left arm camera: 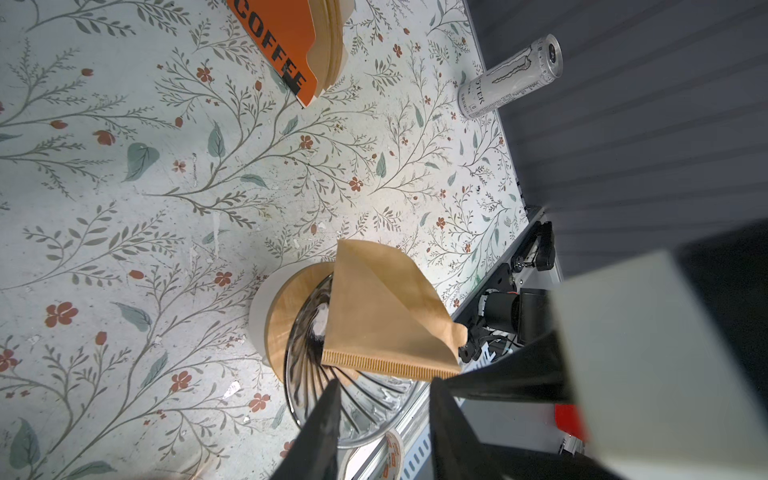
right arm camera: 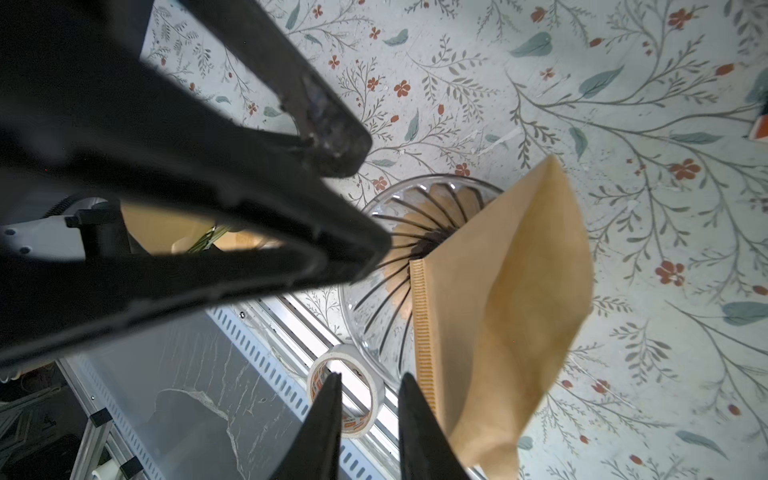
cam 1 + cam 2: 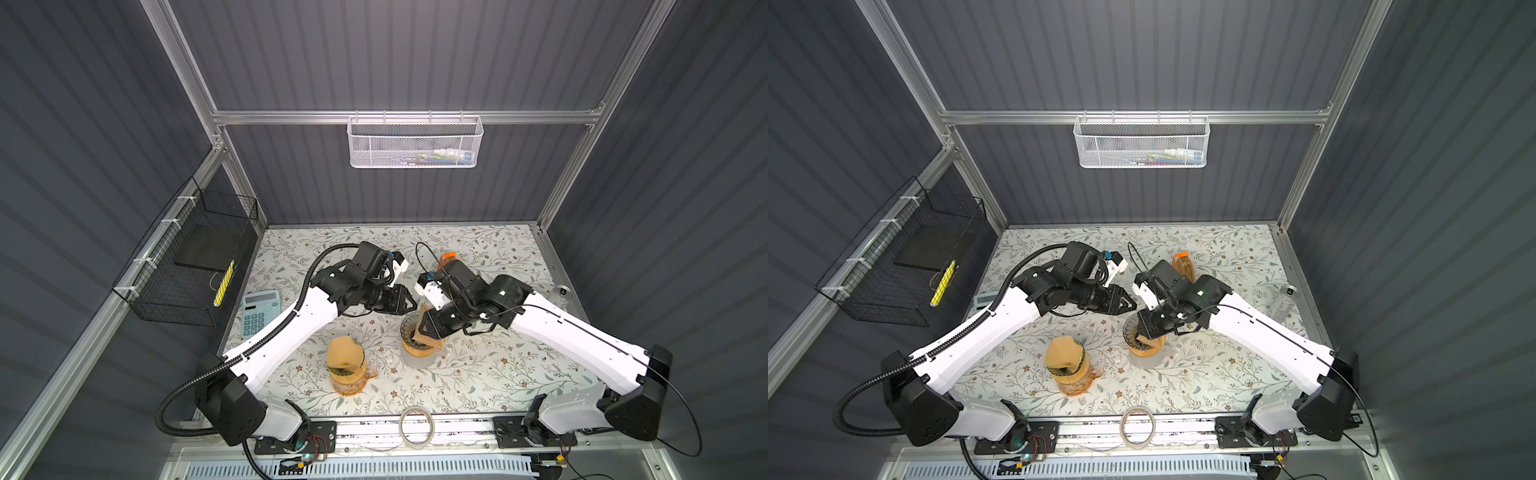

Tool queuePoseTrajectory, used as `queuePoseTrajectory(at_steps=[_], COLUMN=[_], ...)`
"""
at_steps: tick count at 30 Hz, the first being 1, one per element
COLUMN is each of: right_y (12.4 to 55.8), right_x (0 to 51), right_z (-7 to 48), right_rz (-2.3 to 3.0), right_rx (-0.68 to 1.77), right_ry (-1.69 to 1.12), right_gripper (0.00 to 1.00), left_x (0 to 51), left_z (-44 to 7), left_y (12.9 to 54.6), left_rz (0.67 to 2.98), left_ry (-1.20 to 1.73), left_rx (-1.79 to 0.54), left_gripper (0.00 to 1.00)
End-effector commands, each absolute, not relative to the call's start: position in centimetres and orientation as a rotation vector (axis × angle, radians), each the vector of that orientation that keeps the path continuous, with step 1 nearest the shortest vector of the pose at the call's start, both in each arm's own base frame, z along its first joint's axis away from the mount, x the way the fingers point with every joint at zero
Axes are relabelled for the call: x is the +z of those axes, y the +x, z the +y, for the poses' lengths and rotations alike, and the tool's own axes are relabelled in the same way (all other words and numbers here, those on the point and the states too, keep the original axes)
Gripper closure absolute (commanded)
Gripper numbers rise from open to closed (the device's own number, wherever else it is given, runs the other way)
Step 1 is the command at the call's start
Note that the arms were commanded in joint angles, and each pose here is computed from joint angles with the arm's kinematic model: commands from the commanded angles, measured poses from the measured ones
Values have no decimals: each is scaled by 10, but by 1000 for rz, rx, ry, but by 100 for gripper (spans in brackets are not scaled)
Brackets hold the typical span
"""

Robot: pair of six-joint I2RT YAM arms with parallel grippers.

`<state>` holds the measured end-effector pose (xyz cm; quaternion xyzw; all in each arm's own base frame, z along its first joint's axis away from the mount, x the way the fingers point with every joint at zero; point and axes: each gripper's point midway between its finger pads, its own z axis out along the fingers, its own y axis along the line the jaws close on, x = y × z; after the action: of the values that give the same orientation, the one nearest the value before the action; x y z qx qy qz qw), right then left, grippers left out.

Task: Place the coffee filter in the dripper
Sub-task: 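Lower the filter into the dripper while the left gripper moves toward it, then grasp the filter edge with the left gripper while the right gripper holds it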

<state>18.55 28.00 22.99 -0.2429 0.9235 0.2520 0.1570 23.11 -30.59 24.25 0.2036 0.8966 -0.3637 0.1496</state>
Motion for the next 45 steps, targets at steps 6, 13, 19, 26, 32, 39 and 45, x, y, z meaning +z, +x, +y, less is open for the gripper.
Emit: queuePoseTrajectory(at_steps=[6, 13, 19, 26, 32, 39, 45], right_y=[190, 199, 205, 212, 215, 221, 223], right_x=[234, 223, 217, 214, 204, 207, 210], right_z=[235, 213, 205, 213, 227, 240, 245], right_rz=[2616, 2598, 2583, 2589, 2619, 2617, 2613], right_rx=[691, 749, 759, 755, 760, 745, 718], right_ry=[-480, -336, -286, -314, -357, -404, -430], right_gripper=[72, 75, 76, 78, 75, 74, 73], left_x=[262, 255, 235, 221, 217, 217, 220], left_z=[-336, -365, -373, -368, -361, -356, -353], left_y=[217, 208, 206, 199, 194, 191, 191], left_rz=[2558, 2583, 2640, 2692, 2709, 2711, 2701], left_ry=[696, 800, 826, 833, 805, 784, 774], left_rx=[-1090, -1089, -1053, -1015, -1008, -1007, -1005], left_gripper=[64, 67, 70, 72, 73, 75, 76])
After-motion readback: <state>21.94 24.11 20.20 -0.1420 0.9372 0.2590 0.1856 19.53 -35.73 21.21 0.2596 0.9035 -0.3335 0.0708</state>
